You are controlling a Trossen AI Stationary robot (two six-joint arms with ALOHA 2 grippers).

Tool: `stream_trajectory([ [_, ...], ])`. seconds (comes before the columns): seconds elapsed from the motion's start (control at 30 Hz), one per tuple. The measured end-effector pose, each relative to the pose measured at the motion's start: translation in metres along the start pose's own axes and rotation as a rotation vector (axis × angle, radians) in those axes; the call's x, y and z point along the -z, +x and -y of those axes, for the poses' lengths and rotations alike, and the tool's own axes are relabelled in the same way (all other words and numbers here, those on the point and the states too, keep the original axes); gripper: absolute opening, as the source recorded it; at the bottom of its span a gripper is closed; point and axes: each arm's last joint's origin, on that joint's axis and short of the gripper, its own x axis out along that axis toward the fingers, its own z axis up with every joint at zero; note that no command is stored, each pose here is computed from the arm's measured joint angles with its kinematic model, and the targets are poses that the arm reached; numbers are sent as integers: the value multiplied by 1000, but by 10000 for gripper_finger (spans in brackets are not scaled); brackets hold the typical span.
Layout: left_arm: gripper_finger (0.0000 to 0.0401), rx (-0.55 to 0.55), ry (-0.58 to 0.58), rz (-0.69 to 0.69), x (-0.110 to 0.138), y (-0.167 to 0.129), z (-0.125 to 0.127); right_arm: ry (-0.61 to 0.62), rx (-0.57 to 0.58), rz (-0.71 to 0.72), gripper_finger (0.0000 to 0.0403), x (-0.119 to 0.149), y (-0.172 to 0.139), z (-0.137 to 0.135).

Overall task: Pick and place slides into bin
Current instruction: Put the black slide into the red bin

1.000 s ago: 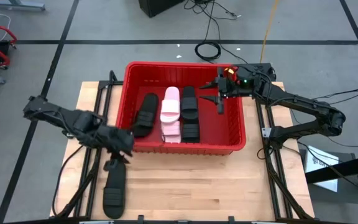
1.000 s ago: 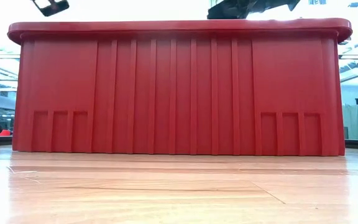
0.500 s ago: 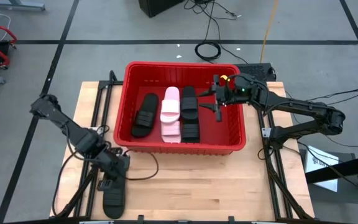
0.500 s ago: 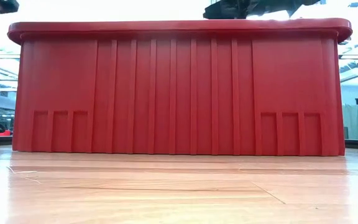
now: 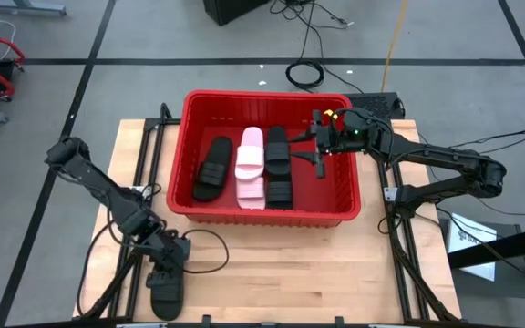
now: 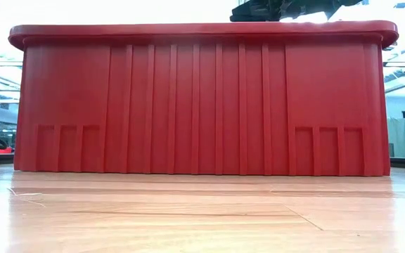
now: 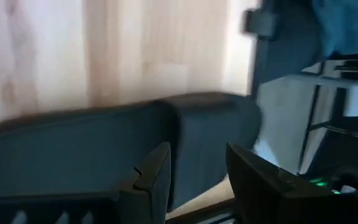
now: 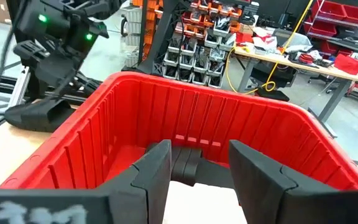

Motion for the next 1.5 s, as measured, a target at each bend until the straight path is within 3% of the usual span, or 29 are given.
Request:
stream_trajectory([
  [0.1,147,-12,-23,-12,5,9,-7,0,0,0,153,0,0,0],
  [0.33,147,73,-43,-10,9,28,-15,23,-3,-13,153,1,0,0],
  [0.63,147,83,-90,-18,16,39,-21,41,-10,-46,153,5,0,-1],
  [0.87,147,173,-68,42,15,47,-22,43,-11,-50,153,5,0,-1],
  [1.1,145,189,-99,46,18,53,-28,42,-10,-49,153,5,0,-1],
  [1.2,124,186,-87,43,19,55,-30,42,-10,-49,153,5,0,-1],
  [1.43,20,238,-14,41,17,54,-27,40,-10,-49,153,5,0,-1],
  [1.5,8,255,-3,52,16,53,-25,37,-10,-49,153,5,0,-1],
])
